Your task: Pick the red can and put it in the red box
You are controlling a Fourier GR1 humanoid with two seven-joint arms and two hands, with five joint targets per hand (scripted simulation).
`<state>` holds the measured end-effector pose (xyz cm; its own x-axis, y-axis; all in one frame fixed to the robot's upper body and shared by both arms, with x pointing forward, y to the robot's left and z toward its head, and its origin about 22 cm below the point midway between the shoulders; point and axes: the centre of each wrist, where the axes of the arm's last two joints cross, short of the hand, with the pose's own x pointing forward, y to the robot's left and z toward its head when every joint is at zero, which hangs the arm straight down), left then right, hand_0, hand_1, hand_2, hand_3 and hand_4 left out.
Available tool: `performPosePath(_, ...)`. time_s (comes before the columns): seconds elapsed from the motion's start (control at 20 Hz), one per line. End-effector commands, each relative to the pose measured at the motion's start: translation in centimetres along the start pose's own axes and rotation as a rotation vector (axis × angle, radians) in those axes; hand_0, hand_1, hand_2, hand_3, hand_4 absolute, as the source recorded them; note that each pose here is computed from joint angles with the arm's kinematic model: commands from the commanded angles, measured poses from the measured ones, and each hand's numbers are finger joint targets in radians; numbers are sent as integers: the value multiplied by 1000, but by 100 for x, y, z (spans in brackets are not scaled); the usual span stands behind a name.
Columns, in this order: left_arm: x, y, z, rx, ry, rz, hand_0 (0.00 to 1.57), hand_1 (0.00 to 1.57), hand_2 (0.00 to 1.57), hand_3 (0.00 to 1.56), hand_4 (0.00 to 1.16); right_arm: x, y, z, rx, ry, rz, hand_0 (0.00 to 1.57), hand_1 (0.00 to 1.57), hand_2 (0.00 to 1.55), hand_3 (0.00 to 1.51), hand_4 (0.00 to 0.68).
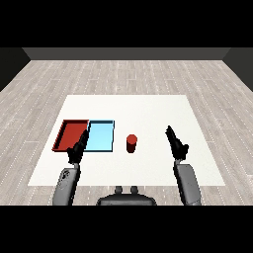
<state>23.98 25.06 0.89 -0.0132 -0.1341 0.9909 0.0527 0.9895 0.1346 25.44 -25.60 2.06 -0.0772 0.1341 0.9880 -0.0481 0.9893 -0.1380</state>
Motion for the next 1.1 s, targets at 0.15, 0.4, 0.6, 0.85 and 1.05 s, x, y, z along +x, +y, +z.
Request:
performPosePath(0.15,22,-25,-44,25,9,52,0,0,0,0,0,-127,-94,237,-16,49,-46,0,0,0,0,0)
performPosePath(0.4,372,-84,-133,64,-419,112,0,0,0,0,0,68,-58,265,10,-293,-139,0,0,0,0,0)
performPosePath(0.6,59,-72,-8,63,-459,108,0,0,0,0,0,-103,-122,370,8,-294,-136,0,0,0,0,0)
performPosePath(0.85,104,-160,-115,62,-456,114,0,0,0,0,0,-213,-128,551,7,-304,-136,0,0,0,0,0)
performPosePath(1.05,223,-89,31,75,-465,97,0,0,0,0,0,-189,-37,384,15,-309,-134,0,0,0,0,0)
